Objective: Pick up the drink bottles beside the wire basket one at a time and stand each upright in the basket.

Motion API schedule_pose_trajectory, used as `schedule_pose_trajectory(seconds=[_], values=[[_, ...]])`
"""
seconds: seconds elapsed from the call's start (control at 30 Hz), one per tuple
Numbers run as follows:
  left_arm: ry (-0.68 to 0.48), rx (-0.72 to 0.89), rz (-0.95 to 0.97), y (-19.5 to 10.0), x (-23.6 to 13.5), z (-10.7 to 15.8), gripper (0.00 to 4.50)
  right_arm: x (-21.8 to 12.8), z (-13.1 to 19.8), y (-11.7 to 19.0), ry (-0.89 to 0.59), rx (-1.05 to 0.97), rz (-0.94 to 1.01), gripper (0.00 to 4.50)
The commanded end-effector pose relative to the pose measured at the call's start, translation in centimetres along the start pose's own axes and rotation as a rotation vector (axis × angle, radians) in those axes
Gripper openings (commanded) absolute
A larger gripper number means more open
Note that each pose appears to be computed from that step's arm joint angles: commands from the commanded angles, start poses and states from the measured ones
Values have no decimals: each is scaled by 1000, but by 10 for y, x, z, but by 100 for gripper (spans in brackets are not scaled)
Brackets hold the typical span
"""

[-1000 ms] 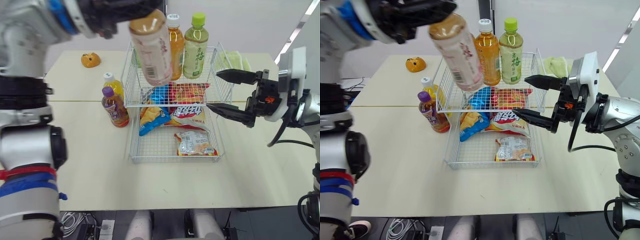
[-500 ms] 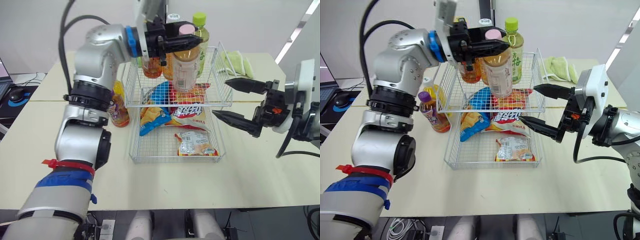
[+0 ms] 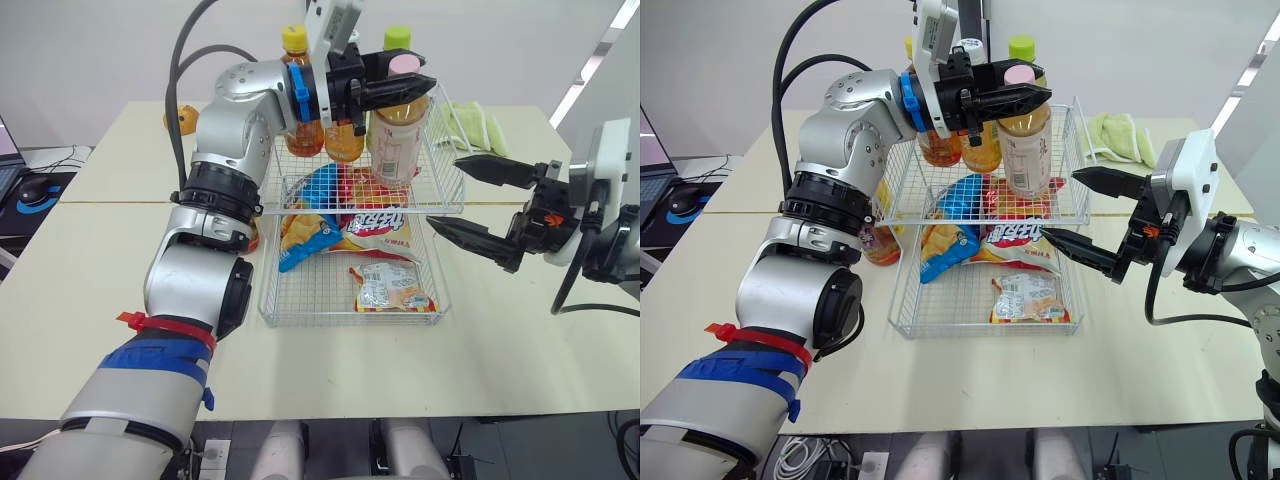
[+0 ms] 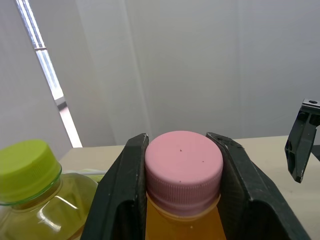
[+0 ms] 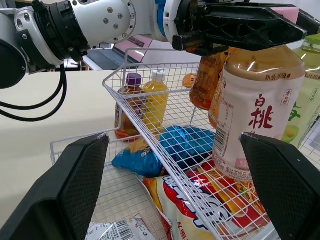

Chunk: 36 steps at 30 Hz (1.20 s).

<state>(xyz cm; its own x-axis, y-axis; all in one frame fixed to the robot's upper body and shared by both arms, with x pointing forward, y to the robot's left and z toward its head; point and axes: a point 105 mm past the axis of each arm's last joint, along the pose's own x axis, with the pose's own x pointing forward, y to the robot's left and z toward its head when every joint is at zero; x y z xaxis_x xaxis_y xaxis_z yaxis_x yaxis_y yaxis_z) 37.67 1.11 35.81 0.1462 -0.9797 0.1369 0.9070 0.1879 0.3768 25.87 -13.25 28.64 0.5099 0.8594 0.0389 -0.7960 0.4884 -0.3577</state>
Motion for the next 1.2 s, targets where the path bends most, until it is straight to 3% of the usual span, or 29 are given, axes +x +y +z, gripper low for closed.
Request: schedule_pose_trajectory(seconds=[0.03,0.07,0.4,0.6,0.77,0.9,1.07,1.2], values=[[-33,74,5,3,-2,25,138,1,13,5,-29,-56,18,450],[-34,74,6,3,-3,26,138,1,13,5,-29,-55,18,450],[-124,53,8,3,-9,47,449,5,14,3,-38,-52,36,450],[-181,87,18,1,-33,74,449,5,12,1,-33,-49,54,450],[-129,101,125,2,-80,85,449,0,11,-2,-17,-52,71,450],[-75,92,291,1,-130,84,449,-4,10,-3,-16,-57,67,450],[13,104,612,5,-211,64,449,-9,3,-4,-13,-49,73,450],[46,98,778,-6,-255,50,449,-16,-1,-10,-19,-34,52,450]])
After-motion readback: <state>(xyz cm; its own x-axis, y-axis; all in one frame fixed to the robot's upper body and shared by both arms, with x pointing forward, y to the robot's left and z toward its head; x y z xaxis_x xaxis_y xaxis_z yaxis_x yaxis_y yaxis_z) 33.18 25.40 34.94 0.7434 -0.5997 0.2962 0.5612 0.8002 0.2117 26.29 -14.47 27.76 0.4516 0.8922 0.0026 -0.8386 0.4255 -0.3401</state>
